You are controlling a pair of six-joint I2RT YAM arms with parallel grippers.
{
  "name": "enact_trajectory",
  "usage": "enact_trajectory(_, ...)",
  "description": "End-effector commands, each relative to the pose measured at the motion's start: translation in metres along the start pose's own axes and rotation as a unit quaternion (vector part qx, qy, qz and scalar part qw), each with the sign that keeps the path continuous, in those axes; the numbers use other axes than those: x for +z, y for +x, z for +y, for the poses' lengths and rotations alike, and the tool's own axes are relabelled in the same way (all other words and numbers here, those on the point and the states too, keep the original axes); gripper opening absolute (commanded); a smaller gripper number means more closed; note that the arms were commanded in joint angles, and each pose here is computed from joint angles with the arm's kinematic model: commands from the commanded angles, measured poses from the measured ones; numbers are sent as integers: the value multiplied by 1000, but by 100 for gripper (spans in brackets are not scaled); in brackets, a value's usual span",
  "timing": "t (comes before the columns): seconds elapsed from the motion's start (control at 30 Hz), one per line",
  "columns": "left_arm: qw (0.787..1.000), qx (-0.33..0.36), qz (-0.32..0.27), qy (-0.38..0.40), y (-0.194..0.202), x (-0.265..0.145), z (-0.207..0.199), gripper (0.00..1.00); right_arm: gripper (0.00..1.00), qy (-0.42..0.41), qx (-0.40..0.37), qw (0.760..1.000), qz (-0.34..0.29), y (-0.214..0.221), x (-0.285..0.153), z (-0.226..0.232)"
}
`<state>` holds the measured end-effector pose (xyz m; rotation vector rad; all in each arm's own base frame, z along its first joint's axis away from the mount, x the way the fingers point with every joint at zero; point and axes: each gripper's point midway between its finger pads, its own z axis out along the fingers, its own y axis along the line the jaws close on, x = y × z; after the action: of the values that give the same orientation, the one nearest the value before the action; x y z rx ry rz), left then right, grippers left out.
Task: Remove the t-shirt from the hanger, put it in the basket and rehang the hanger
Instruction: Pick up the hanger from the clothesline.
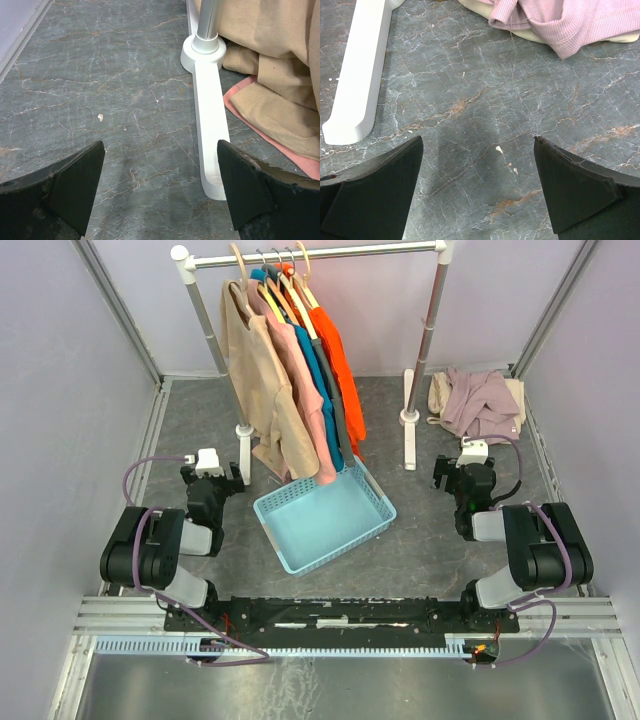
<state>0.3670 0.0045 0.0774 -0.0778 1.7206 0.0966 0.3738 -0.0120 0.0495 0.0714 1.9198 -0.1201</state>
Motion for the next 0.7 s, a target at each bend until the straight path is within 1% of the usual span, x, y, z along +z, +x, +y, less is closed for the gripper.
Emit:
enact_trajectory(0.0, 1000, -2, -29, -12, -16, 5, 5, 99, 100, -7, -1, 999, -33, -23, 6, 4)
enact_trajectory(0.1, 999, -3, -29, -12, -17, 5, 4, 99, 100, -7, -1, 999, -35, -24, 6, 4)
enact_trajectory(0.17, 999, -9, -36, -30, -22, 3, 10, 99, 99, -7, 2, 999, -44, -31, 3, 4)
enact_trajectory(0.27, 998, -19, -22, -57, -45, 1, 18, 99, 99, -1, 2, 1000, -17, -55, -7, 0)
enact_trajectory(0.37, 993, -79, -21, -83, -78, 0, 23, 99, 99, 46, 41, 998, 8, -86, -23, -15)
enact_trajectory(0.47, 991, -122, -14, -54, -105, 0, 9, 99, 100, 117, 112, 986, 46, -104, -37, -32)
enact_trajectory(0.5, 988, -143, -15, -50, -112, 0, 6, 99, 100, 127, 129, 982, 46, -116, -39, -34)
enact_trajectory(0.53, 986, -161, -23, -46, -125, -1, 3, 99, 100, 125, 143, 981, 34, -137, -40, -33)
enact_trajectory(0.6, 980, -194, -32, -40, -142, -3, 0, 99, 100, 115, 164, 979, 22, -168, -43, -29)
enact_trajectory(0.67, 969, -241, -42, -38, -165, -7, -2, 99, 100, 98, 183, 978, 1, -206, -49, -24)
